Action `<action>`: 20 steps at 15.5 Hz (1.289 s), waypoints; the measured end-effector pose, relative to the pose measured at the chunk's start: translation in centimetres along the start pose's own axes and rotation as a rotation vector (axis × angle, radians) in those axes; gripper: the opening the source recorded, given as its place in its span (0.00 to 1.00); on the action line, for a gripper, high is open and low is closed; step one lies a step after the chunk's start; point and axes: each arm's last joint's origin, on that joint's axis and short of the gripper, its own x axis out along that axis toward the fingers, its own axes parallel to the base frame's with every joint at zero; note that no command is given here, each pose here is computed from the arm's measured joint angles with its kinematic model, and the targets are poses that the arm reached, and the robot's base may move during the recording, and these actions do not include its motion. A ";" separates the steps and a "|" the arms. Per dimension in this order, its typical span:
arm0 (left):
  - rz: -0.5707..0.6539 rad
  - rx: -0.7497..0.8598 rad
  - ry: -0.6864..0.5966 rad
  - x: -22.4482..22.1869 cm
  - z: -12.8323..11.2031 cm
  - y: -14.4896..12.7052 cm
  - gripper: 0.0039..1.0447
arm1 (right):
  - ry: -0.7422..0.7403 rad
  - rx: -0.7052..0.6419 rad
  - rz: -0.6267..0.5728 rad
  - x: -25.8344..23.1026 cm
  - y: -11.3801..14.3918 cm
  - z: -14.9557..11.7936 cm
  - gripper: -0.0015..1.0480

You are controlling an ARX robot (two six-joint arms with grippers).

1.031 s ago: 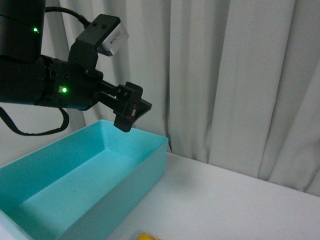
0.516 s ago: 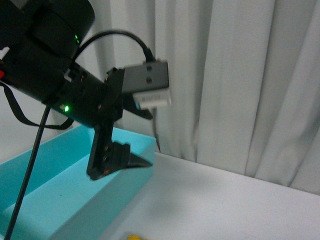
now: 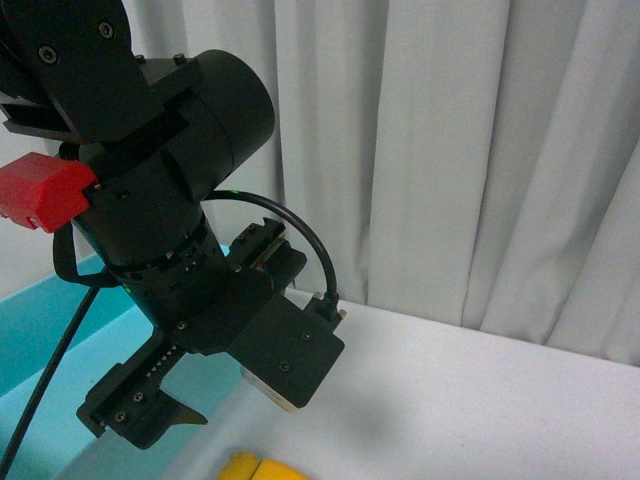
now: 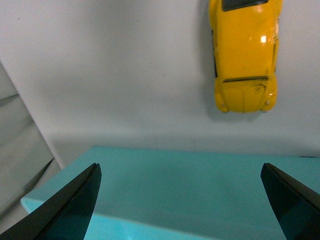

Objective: Wind up and store yellow beetle toy

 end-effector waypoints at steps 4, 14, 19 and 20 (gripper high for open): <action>-0.053 -0.089 0.022 2.4 1.0 -0.7 0.94 | 0.000 0.000 0.000 0.0 0.0 0.0 0.94; -0.155 -0.262 0.044 7.2 1.9 -3.2 0.94 | 0.000 0.000 0.000 0.0 0.0 0.0 0.94; -0.150 -0.132 -0.013 8.3 3.2 -3.4 0.94 | 0.000 0.000 0.000 0.0 0.0 0.0 0.94; -0.150 -0.065 -0.031 8.3 3.7 -3.5 0.93 | 0.000 0.000 0.000 0.0 0.0 0.0 0.94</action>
